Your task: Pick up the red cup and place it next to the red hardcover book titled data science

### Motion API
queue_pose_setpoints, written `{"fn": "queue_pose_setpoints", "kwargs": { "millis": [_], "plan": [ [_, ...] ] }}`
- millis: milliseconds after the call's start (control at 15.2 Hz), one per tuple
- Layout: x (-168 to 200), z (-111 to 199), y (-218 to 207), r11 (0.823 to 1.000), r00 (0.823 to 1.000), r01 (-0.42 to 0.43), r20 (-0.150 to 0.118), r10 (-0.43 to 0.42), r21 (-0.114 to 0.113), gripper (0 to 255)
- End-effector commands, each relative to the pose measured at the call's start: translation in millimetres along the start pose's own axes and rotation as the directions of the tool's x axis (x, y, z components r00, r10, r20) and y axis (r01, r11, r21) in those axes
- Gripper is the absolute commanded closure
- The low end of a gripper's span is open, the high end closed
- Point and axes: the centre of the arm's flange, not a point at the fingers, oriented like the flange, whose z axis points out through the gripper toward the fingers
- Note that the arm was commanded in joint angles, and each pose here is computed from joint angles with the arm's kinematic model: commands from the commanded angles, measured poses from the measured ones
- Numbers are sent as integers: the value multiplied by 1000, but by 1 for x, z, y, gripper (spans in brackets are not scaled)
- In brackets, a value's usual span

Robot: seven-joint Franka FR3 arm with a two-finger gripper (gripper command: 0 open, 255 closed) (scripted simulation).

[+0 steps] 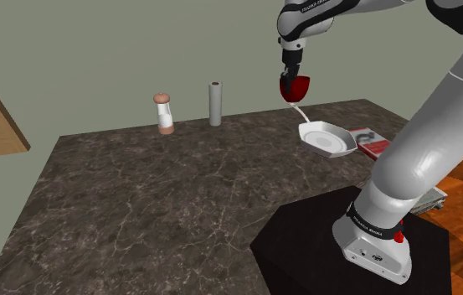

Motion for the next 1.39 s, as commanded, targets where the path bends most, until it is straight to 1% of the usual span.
{"fn": "queue_pose_setpoints", "kwargs": {
  "millis": [0,1320],
  "plan": [
    [-16,2,18,1000,1000,2,-1,-2,0,255],
    [-175,37,226,1000,1000,2,-1,-2,0,255]
  ]
}}
